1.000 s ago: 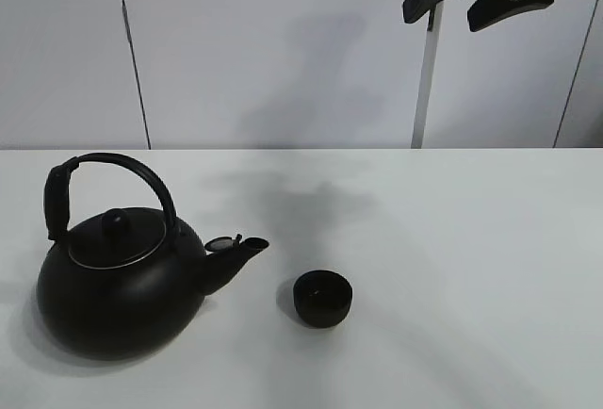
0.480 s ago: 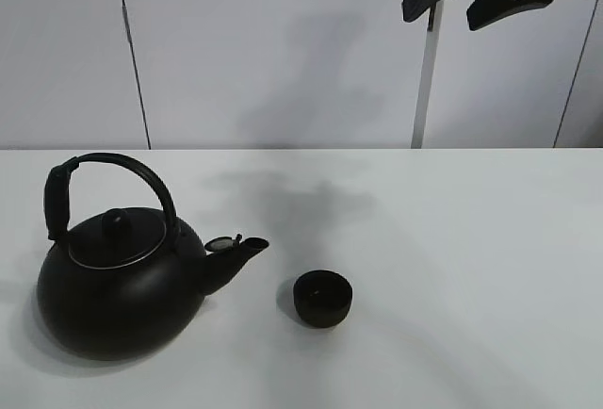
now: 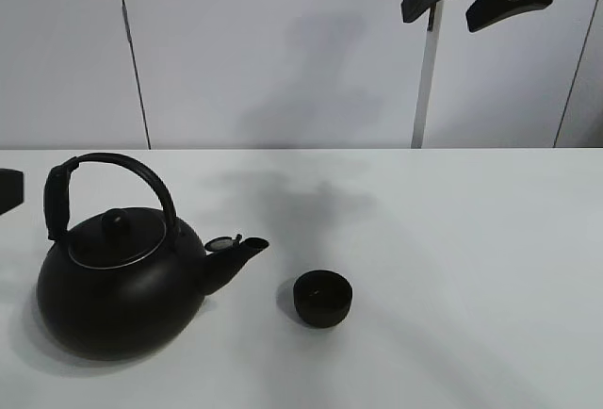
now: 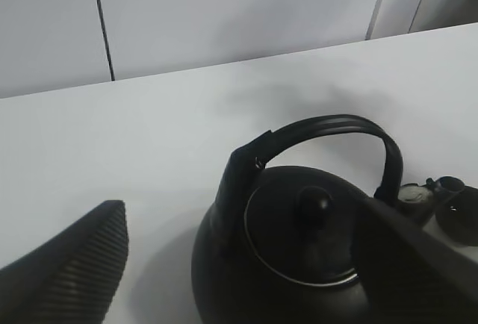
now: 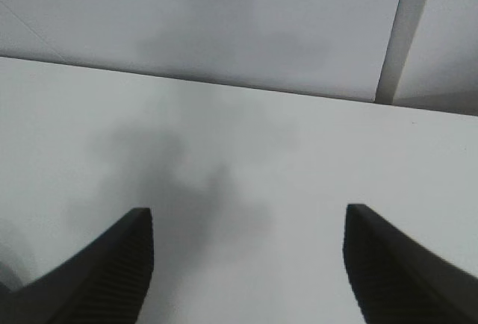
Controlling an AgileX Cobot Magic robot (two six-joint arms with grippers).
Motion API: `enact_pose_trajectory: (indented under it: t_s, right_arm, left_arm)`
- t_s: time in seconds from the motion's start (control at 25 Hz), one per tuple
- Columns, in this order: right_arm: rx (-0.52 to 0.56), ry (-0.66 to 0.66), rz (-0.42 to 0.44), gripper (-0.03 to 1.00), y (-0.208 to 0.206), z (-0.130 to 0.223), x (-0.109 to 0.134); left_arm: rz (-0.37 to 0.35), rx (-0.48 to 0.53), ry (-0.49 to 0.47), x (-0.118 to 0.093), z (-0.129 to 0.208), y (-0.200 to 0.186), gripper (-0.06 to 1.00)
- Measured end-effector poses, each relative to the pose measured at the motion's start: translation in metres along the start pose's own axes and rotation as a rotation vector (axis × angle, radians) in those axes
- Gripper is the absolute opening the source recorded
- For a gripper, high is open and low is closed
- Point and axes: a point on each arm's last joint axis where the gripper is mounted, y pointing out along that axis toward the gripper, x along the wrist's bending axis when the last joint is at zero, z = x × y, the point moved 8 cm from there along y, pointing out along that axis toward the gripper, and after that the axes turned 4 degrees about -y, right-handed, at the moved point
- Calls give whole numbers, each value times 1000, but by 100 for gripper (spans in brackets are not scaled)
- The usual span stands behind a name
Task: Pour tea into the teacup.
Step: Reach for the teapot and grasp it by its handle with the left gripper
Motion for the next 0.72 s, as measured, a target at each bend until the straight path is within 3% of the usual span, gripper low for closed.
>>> enact_pose_trajectory:
  t_s: [0.24, 0.4, 0.72]
  right_arm:
    - [0, 1, 0, 50, 0, 0, 0]
    - [0, 1, 0, 50, 0, 0, 0]
    - [0, 2, -1, 50, 0, 0, 0]
  left_arm:
    - [14, -33, 5, 1, 18, 30, 59]
    - [-19, 72, -6, 9, 49, 52, 59]
    - [-30, 15, -12, 13, 36, 80, 56]
